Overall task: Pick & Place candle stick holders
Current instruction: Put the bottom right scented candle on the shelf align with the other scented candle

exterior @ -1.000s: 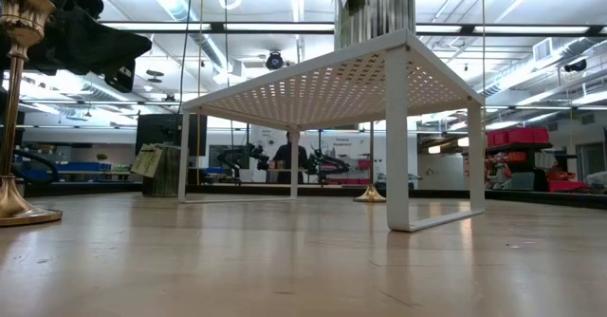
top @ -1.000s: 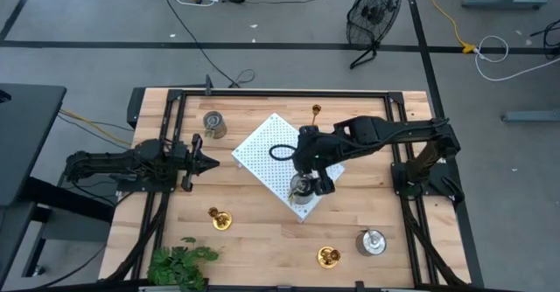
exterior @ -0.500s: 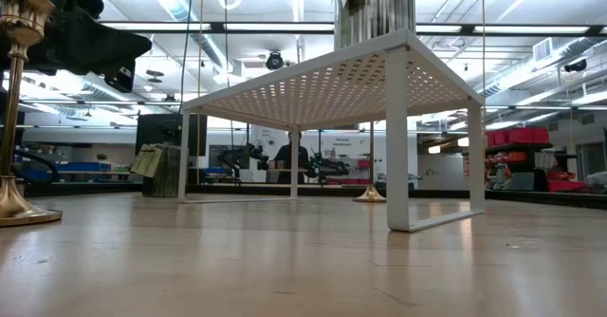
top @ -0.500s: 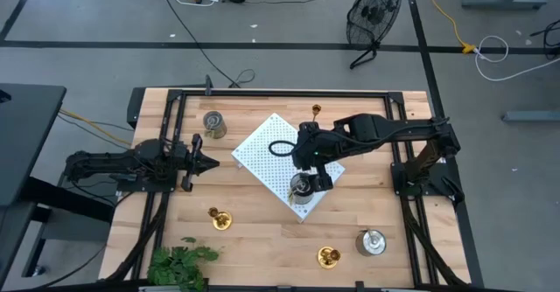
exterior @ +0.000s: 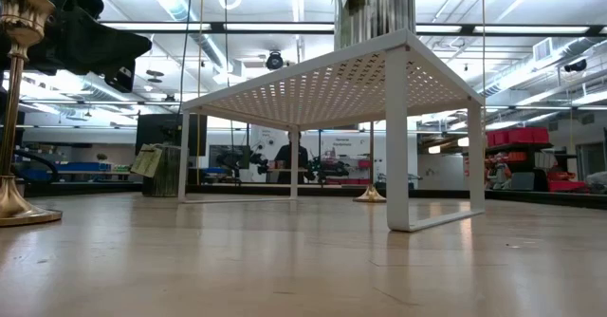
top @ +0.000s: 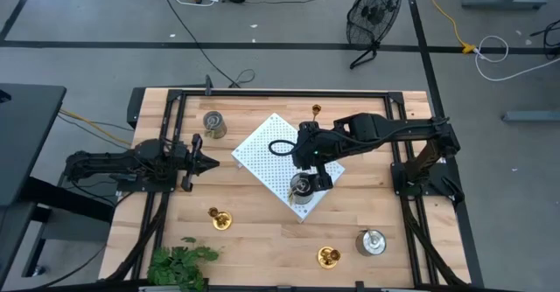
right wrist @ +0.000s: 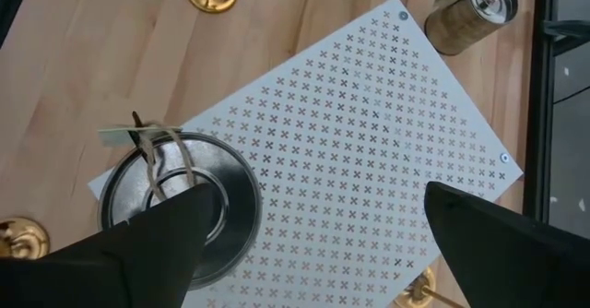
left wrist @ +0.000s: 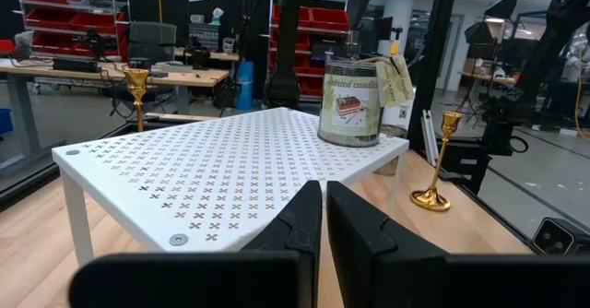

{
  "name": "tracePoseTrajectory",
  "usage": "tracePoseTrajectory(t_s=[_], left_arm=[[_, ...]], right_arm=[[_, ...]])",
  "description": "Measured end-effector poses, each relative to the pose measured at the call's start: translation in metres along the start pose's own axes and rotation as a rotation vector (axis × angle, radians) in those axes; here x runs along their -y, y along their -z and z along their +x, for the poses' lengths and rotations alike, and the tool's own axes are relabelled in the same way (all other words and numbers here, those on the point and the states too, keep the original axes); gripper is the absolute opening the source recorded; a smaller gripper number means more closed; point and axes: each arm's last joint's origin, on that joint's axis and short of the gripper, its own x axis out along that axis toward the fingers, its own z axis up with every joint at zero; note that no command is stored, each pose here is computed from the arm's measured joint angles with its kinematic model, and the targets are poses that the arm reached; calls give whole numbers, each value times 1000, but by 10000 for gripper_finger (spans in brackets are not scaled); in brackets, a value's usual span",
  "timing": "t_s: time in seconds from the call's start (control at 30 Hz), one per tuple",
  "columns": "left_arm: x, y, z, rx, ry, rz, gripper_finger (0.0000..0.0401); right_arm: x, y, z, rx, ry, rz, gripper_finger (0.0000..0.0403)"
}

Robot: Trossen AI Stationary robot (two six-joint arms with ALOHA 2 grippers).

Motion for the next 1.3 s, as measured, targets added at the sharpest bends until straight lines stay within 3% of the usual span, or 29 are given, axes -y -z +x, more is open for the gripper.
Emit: tracePoseTrajectory(t_s=[1.3], left_arm=[[0,0,0,0,0,0,25]], right_arm=[[0,0,-4,15,2,-2,398]])
